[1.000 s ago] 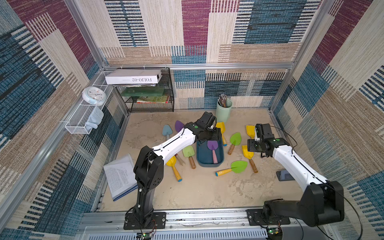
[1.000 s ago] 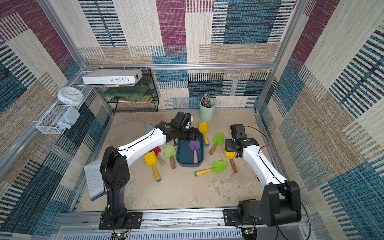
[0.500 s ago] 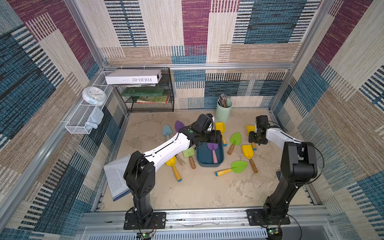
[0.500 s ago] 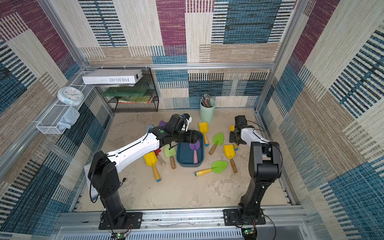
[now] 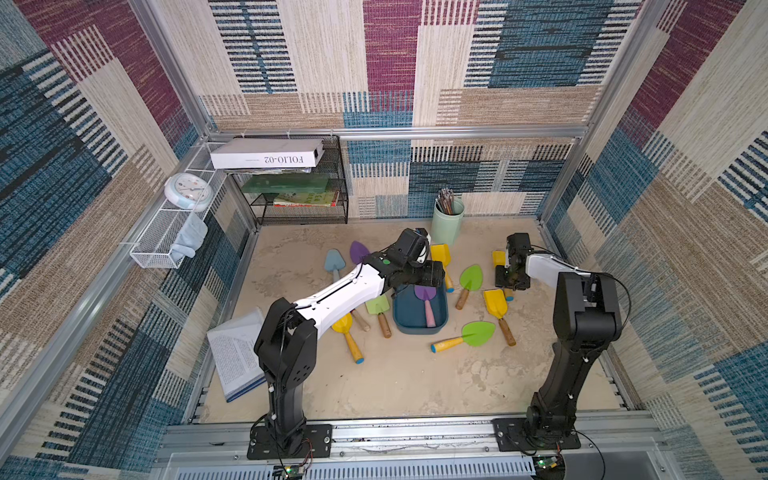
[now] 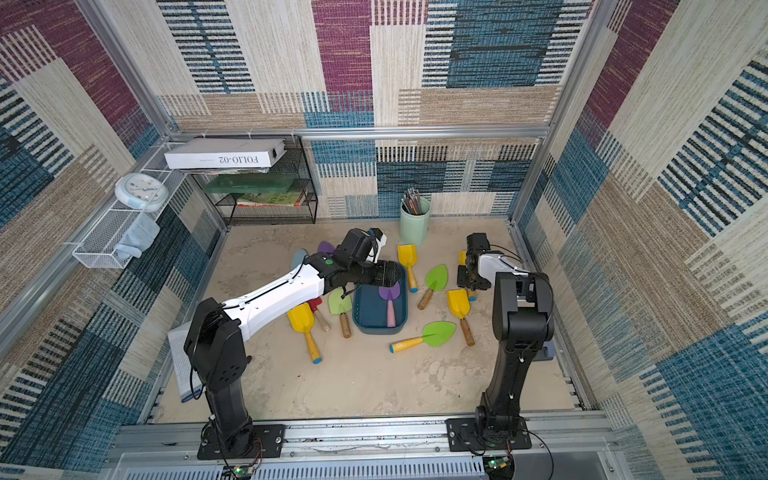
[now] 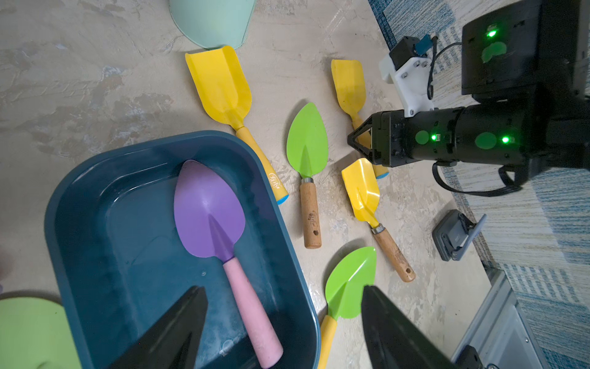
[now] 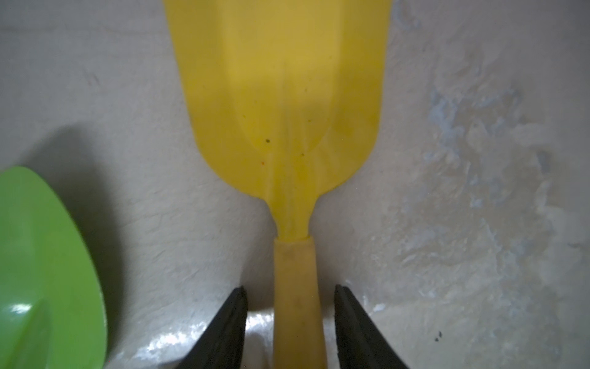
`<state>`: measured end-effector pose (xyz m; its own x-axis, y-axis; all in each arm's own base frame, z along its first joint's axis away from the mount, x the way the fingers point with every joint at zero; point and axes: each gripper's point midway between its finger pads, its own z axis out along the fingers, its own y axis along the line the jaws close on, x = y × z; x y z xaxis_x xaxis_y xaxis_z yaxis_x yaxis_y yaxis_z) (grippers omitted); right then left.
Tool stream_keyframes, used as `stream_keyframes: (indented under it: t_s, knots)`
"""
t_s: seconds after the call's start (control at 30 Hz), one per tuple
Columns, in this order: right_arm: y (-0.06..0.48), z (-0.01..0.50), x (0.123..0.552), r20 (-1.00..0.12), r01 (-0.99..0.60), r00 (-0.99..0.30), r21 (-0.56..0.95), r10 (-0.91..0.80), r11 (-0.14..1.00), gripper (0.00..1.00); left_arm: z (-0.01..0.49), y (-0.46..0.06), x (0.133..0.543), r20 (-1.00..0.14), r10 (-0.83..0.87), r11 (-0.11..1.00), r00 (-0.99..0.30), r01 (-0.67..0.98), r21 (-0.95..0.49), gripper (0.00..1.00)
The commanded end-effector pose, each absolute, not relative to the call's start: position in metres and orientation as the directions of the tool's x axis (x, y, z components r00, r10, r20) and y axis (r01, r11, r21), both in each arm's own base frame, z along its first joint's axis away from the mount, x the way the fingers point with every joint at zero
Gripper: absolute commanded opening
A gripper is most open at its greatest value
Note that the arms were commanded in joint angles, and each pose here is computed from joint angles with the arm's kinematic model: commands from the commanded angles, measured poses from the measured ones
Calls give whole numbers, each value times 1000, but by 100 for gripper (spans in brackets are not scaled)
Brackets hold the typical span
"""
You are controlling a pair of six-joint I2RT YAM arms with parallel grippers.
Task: Put the shovel into the storage box
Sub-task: Pick up the shovel from the center of the board.
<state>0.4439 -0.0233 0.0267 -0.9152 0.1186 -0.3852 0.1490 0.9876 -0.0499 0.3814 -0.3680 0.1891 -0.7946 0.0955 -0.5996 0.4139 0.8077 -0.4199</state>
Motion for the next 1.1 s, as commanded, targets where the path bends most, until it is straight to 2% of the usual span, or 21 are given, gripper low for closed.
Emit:
stream_keyframes:
  t_s: [0.0, 0.27, 0.57, 0.87, 1.07]
  knots:
    - [-23, 20, 436, -365, 155, -922, -47, 127, 987, 40, 191, -368, 385, -611, 96, 809, -786, 420, -412, 80]
    - [-23, 14, 429, -352, 151, -928, -53, 123, 987, 27, 193, -370, 384, -606, 90, 803, -790, 417, -425, 80]
    - [-24, 31, 434, -374, 140, -921, -61, 107, 988, 0, 196, -373, 381, -600, 79, 792, -796, 416, -448, 80]
    - [-5, 105, 426, -498, 94, -863, 7, 85, 996, 0, 204, -386, 373, -613, 88, 745, -785, 460, -482, 80]
    - [54, 142, 403, -550, -94, -835, 120, -13, 988, 0, 211, -403, 371, -651, 96, 699, -753, 517, -494, 80]
